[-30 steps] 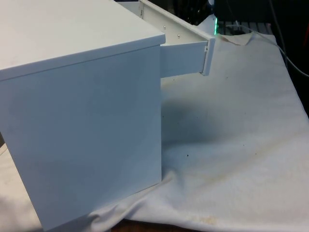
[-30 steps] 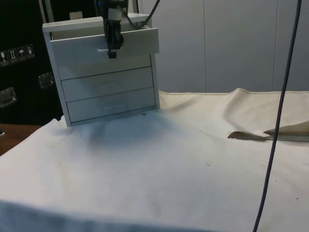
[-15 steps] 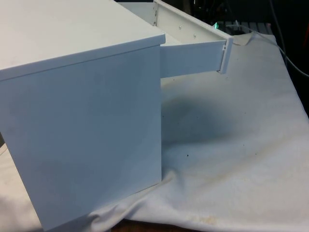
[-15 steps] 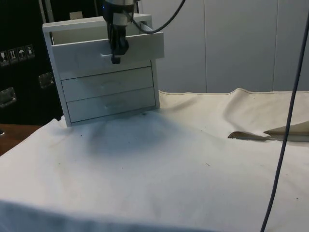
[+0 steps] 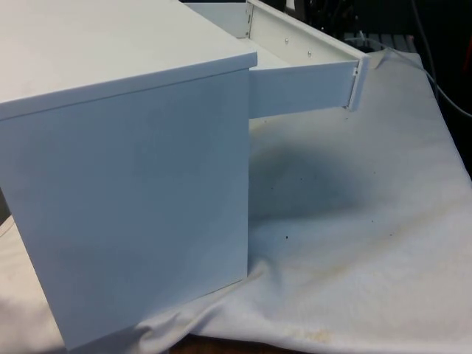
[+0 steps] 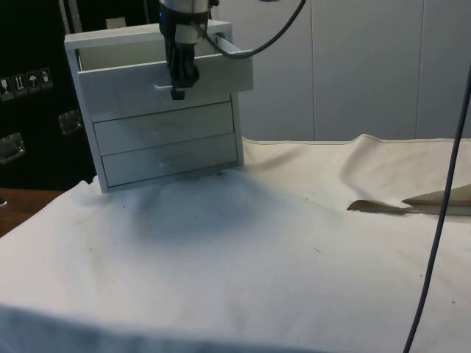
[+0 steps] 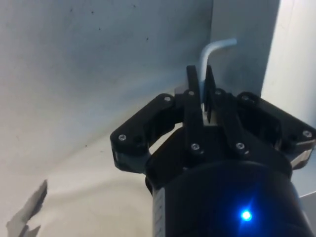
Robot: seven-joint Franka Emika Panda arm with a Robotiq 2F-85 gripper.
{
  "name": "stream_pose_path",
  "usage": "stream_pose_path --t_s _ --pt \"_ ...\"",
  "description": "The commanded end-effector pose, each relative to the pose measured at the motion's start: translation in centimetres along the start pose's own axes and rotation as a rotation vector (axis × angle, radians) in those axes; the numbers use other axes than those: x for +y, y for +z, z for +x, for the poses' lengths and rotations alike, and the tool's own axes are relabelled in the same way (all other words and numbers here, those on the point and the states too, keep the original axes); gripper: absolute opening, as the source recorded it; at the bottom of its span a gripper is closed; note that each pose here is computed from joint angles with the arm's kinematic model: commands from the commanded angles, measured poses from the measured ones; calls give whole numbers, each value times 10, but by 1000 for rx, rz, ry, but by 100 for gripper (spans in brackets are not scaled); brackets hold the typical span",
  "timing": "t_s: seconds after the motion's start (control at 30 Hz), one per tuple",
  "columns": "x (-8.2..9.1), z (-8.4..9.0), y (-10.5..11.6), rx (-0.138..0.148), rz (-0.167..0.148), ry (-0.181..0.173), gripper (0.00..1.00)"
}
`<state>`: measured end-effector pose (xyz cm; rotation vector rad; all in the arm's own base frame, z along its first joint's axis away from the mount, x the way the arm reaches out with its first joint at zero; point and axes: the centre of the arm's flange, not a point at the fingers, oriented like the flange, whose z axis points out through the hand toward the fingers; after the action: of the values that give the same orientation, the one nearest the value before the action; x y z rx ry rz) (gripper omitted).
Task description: Open the drawer, then close it.
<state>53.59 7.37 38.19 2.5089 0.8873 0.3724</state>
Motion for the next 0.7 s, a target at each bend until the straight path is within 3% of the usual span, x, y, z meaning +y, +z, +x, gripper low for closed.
stream_pose_path --t_s 0.0,0.1,0.13,0.17,0.5,0.57,0.67 --pt "-12 0 -6 7 -4 -4 0" --pt "-14 0 -7 8 -16 -4 0" --pt "-5 1 0 1 -16 0 0" --pt "-15 0 -7 9 -19 -4 0" --pt "-10 1 -2 3 -30 2 1" --pt "-10 1 -2 3 -30 2 8" --pt "-10 1 -2 4 -30 -1 28"
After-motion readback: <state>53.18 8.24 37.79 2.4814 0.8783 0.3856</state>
